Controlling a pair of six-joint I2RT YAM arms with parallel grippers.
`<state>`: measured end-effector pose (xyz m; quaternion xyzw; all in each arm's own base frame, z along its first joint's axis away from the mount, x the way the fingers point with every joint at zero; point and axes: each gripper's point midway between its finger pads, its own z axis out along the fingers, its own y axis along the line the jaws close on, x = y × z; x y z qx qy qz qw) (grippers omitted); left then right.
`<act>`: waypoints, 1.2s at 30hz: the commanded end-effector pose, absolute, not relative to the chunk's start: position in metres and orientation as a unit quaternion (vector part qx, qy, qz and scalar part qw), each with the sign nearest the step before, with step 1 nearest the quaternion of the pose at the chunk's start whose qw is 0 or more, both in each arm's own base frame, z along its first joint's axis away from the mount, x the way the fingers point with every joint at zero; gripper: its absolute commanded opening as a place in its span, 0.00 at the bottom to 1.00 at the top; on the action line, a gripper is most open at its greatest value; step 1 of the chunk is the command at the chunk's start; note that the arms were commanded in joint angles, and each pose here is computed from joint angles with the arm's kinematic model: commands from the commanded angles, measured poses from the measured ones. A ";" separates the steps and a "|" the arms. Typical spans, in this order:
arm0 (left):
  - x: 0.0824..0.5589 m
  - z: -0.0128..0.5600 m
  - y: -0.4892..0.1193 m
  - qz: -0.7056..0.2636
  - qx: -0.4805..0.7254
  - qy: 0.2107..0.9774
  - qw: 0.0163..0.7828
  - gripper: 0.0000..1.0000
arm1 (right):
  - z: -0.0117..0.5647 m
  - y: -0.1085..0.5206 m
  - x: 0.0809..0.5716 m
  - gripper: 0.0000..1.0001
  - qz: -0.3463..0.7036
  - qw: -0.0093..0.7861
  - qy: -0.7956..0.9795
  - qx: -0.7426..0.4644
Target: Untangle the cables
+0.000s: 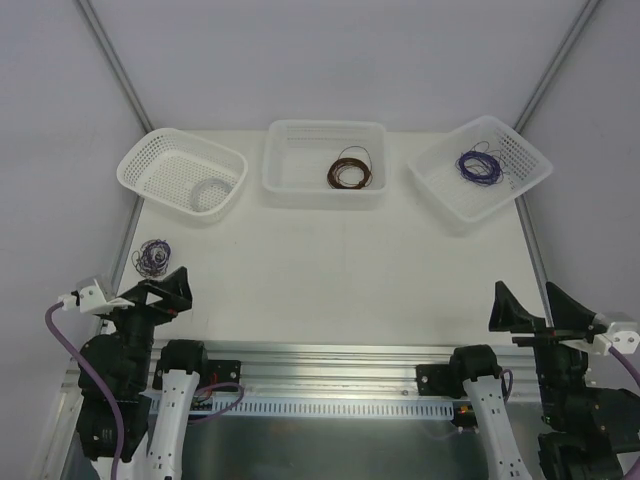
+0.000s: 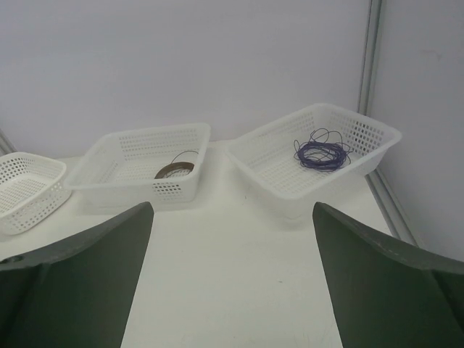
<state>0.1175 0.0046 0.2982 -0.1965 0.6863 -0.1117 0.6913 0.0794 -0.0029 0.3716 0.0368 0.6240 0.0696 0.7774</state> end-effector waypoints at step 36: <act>0.283 0.129 0.091 0.062 -0.456 0.833 0.307 0.99 | 0.258 0.071 0.125 0.97 0.220 0.557 0.801 -0.011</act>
